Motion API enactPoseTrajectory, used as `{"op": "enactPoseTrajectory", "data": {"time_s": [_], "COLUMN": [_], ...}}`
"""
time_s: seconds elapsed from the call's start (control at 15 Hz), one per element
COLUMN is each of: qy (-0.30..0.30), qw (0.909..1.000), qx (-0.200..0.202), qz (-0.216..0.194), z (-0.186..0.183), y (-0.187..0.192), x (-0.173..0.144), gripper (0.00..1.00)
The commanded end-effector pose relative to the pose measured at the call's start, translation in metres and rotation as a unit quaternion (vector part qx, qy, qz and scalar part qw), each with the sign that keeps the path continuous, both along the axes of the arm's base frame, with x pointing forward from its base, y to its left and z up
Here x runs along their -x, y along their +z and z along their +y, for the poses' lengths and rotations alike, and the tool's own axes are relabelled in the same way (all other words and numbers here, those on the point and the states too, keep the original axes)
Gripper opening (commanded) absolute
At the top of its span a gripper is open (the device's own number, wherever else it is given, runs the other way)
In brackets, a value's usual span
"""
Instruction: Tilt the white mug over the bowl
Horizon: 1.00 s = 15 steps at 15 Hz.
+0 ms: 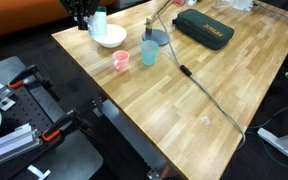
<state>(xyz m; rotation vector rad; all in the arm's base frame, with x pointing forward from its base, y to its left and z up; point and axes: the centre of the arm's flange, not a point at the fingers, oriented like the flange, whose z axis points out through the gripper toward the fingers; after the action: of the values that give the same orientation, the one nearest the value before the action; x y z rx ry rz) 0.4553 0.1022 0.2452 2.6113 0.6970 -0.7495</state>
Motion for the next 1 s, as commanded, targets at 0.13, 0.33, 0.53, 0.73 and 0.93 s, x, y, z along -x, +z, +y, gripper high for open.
{"op": "enactPoseTrajectory", "data": {"time_s": [0.13,0.33,0.53,0.73,0.93], "qy": [0.007,0.026,0.062,0.107,0.152], "qw": [0.9994,0.9971,0.9905,0.9811,0.9683], "qx": [0.01,0.023,0.045,0.072,0.101], "qz": [0.034,0.068,0.114,0.144,0.171], "z": [0.003,0.01,0.023,0.04,0.053], "y": [-0.01,-0.017,-0.022,-0.024,-0.027], "x": [-0.017,-0.025,-0.033,-0.047,-0.062], "gripper": [0.02,0.02,0.02,0.02,0.02]}}
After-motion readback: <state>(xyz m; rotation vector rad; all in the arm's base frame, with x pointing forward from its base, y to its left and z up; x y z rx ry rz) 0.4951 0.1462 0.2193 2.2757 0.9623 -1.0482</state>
